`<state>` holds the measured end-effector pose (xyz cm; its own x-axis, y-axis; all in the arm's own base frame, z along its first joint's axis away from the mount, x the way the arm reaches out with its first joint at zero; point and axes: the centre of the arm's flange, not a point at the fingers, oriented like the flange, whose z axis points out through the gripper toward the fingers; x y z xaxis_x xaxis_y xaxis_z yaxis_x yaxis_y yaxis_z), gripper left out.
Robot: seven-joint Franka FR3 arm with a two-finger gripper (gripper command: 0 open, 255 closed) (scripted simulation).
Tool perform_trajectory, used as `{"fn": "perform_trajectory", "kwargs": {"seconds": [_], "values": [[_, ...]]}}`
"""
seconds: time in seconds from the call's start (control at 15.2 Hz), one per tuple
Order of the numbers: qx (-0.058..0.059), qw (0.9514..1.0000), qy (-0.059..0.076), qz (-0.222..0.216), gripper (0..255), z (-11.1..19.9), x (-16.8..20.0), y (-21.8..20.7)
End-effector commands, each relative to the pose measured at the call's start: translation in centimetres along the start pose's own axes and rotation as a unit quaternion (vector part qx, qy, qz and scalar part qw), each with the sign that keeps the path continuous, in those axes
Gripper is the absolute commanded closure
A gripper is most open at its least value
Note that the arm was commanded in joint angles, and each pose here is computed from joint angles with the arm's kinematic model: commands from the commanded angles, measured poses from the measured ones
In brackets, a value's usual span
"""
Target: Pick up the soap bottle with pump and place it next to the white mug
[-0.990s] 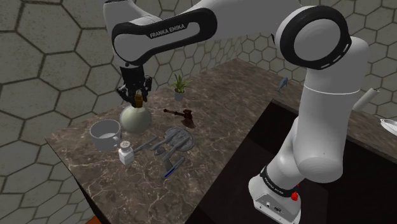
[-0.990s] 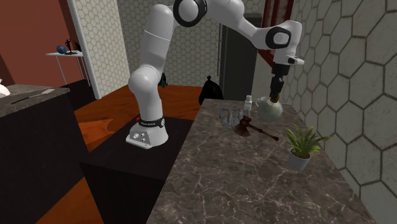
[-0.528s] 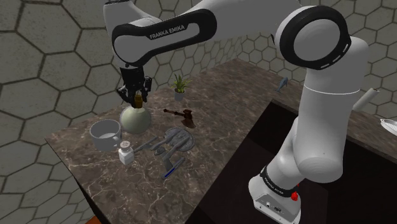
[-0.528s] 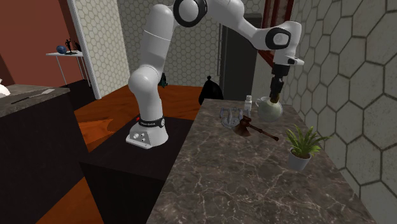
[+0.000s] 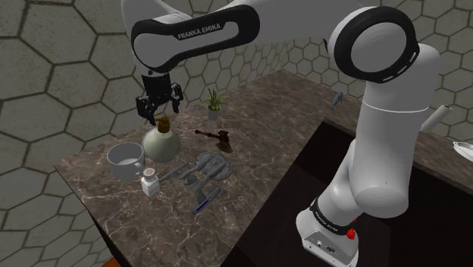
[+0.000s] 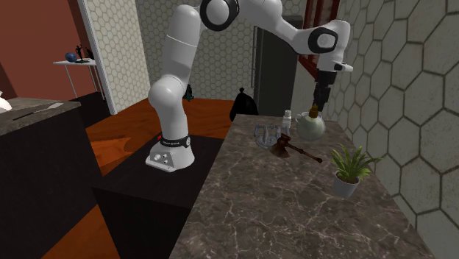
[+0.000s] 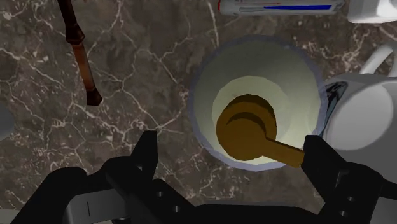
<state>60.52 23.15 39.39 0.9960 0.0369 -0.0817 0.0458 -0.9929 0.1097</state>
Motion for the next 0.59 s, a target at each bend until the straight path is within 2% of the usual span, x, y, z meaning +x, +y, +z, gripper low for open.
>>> {"fn": "perform_trajectory", "kwargs": {"seconds": [0.0,0.07,0.53], "values": [[0.0,1.0,0.0,0.0,0,-2.4,-0.1,-0.1],[0.0,1.0,0.0,0.0,0,-3.4,-0.1,-0.1],[0.0,1.0,0.0,0.0,0,-3.4,-0.1,-0.1]]}}
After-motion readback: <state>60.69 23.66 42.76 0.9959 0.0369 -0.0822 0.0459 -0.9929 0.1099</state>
